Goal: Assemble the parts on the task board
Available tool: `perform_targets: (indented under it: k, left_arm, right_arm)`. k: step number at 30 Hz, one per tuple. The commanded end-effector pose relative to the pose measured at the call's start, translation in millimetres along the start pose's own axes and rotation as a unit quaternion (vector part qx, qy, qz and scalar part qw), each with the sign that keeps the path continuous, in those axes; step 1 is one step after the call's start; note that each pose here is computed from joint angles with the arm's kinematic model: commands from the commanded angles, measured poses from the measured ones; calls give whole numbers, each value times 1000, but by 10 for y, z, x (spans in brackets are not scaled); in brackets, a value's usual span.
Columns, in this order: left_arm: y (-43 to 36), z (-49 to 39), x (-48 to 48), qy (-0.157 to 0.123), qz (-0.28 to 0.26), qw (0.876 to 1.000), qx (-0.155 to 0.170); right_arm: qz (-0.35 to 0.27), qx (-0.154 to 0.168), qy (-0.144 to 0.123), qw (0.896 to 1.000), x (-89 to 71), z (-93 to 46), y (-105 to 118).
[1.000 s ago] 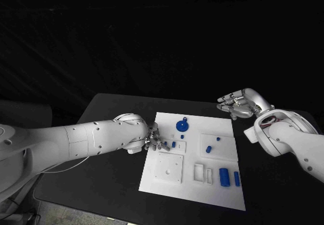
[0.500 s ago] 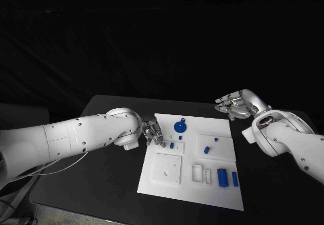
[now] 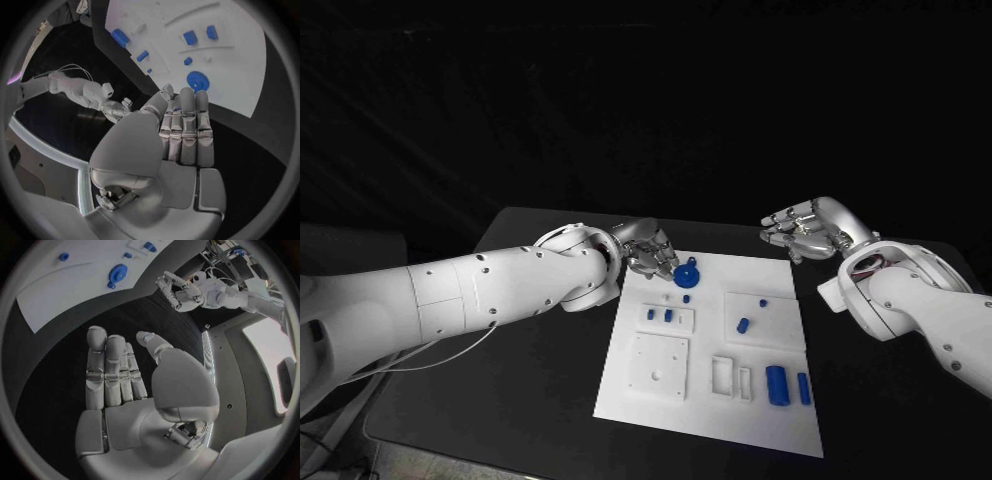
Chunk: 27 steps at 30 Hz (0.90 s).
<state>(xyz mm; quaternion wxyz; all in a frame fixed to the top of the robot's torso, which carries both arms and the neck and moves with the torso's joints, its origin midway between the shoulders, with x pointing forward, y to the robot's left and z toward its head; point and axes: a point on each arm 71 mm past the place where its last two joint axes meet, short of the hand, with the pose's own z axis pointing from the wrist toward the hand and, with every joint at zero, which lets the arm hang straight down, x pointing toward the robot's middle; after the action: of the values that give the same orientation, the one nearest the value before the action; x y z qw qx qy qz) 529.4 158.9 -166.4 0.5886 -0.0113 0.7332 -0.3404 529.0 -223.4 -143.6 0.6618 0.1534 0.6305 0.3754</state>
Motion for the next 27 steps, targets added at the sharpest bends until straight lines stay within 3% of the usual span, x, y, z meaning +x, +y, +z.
perform_targets:
  k: [1,6,12,27]
  left_arm:
    - [-105,47,-2,-48,53,995,75]
    - [-112,126,115,-32,83,992,86]
    - [-98,224,252,9,115,989,87]
    - [-63,364,452,66,173,980,75]
  right_arm:
    - [1,-7,2,1000,13,4,16]
    - [1,-7,2,1000,19,7,21]
    - [2,-8,2,1000,26,9,30]
    - [4,-11,4,1000,45,13,56]
